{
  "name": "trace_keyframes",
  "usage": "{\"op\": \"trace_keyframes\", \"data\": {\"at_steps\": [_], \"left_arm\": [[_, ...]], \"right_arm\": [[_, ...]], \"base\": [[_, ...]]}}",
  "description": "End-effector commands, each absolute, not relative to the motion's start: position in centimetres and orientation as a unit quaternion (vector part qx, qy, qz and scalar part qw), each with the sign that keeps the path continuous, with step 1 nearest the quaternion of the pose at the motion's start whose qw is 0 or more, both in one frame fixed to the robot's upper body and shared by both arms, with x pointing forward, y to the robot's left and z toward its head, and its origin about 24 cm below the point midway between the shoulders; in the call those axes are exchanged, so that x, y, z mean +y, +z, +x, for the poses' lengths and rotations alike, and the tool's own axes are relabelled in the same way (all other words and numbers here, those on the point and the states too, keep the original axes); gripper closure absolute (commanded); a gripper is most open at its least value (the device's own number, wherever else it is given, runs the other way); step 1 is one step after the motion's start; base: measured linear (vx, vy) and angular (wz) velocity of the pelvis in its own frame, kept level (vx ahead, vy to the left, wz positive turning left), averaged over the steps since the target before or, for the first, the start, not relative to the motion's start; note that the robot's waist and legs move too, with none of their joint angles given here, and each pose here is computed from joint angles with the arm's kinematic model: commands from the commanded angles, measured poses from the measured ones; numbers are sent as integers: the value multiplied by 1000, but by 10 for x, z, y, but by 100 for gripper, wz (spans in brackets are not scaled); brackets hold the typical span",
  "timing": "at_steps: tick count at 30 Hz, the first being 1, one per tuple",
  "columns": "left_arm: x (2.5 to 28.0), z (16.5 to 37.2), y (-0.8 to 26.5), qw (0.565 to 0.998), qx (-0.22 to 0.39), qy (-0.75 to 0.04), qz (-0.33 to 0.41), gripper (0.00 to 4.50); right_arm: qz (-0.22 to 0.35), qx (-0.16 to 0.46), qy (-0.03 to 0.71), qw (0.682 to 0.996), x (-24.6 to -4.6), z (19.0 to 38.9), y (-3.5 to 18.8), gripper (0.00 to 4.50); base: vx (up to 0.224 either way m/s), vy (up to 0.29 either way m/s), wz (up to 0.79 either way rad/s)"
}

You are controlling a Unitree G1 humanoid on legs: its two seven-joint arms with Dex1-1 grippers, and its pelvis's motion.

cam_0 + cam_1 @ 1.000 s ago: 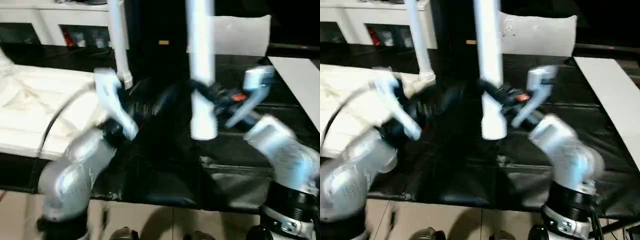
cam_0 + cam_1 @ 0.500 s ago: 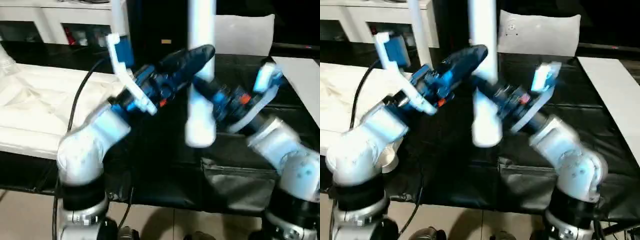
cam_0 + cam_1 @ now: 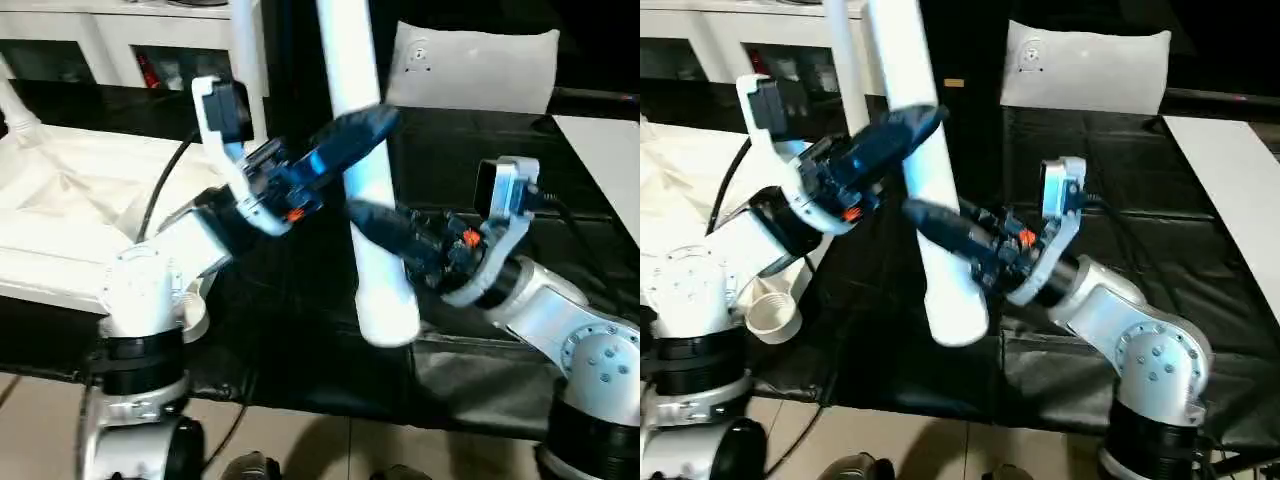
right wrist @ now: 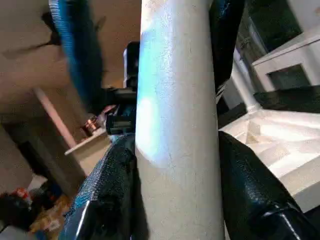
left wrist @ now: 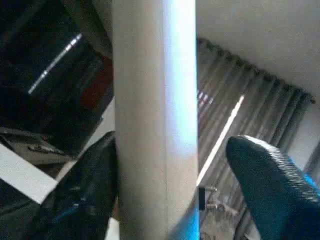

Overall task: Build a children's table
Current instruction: Pick table leg

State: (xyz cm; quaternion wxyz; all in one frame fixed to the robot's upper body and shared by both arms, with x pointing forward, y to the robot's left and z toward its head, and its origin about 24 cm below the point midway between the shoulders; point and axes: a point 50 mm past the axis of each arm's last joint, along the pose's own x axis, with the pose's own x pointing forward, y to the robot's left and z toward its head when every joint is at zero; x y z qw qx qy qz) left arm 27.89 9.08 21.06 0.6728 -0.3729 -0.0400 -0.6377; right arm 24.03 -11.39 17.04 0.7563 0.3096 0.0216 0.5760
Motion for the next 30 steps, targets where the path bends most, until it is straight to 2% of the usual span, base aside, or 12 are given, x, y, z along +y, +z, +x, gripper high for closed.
{"op": "trace_keyframes", "data": {"at_steps": [1, 2, 6, 20, 24, 30], "left_arm": [[86, 273, 215, 638, -45, -675, -368, 100], [87, 273, 214, 630, -47, -680, -372, 123], [88, 273, 213, 616, -51, -691, -375, 130], [92, 277, 210, 620, -49, -691, -369, 254], [93, 278, 209, 623, -48, -688, -370, 267], [96, 281, 205, 645, -44, -672, -361, 270]], "right_arm": [[310, 38, 577, 755, -113, 239, 165, 266], [310, 39, 579, 753, -113, 238, 164, 266], [310, 43, 585, 748, -112, 236, 162, 266], [300, 43, 584, 753, -113, 236, 159, 266], [297, 40, 580, 757, -113, 237, 159, 266], [265, 37, 551, 790, -116, 246, 157, 266]], "base": [[0, 0, 0], [0, 0, 0], [0, 0, 0], [0, 0, 0], [0, 0, 0], [0, 0, 0]]}}
